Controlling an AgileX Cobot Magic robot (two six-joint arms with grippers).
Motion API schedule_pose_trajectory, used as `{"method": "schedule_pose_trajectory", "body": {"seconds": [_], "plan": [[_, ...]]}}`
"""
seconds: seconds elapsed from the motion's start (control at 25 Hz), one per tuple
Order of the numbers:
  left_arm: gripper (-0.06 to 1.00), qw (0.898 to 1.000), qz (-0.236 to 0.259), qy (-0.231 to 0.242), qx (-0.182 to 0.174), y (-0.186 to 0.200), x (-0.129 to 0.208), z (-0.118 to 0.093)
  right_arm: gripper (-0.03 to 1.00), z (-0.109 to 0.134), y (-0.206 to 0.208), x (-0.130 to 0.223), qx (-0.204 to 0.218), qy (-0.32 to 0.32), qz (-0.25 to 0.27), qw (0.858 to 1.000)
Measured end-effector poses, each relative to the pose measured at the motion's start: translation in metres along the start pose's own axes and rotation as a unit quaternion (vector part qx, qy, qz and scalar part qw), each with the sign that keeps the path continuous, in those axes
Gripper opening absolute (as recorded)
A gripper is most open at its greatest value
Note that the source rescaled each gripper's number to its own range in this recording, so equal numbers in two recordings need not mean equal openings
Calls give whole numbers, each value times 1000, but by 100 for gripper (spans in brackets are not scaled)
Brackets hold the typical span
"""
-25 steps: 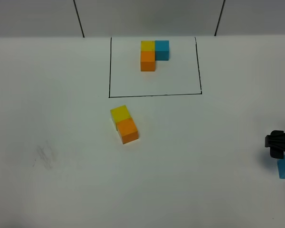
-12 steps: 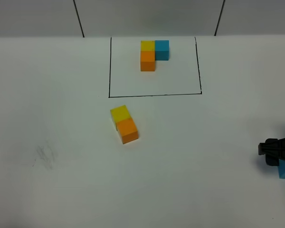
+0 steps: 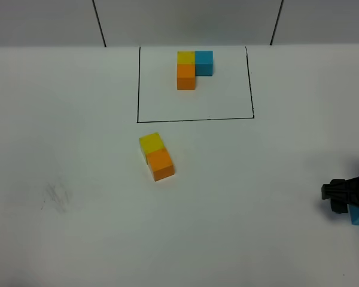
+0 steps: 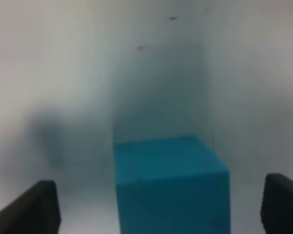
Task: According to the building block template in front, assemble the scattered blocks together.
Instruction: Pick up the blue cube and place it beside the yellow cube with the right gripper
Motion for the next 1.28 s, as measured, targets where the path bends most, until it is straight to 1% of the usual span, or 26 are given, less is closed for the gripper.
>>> {"method": "schedule_pose_trajectory", "body": {"seconds": [0.24, 0.36, 0.44, 0.6, 0.76, 1.08, 1.2, 1.28], "plan": [[1, 1000, 0, 0, 0, 0, 0, 0, 83, 3, -8, 1, -2, 4, 4, 1000], [1, 1000, 0, 0, 0, 0, 0, 0, 79, 3, -11, 2, 0, 5, 8, 1000], [1, 1000, 0, 0, 0, 0, 0, 0, 72, 3, -13, 3, 0, 4, 11, 1000], [1, 1000, 0, 0, 0, 0, 0, 0, 45, 5, -17, 2, 0, 4, 14, 1000], [1, 1000, 0, 0, 0, 0, 0, 0, 46, 7, -18, 2, -1, 10, 14, 1000], [1, 1000, 0, 1, 0, 0, 0, 0, 46, 9, -17, -1, -9, 47, 7, 999], [1, 1000, 0, 1, 0, 0, 0, 0, 46, 10, -11, -2, -15, 54, 1, 998], [1, 1000, 0, 1, 0, 0, 0, 0, 46, 13, -1, -6, -17, 64, -3, 998]]}}
Point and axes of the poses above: a point on each arm's last joint axis where the gripper is mounted, y pointing back along that axis away from the gripper, z along the wrist's bending axis when the last joint is at zero, x = y × z, the point moved 9 cm from there along -y, pointing out along that axis toward the gripper, and after that the axes turned 15 degrees about -y, right-handed, at the moved point
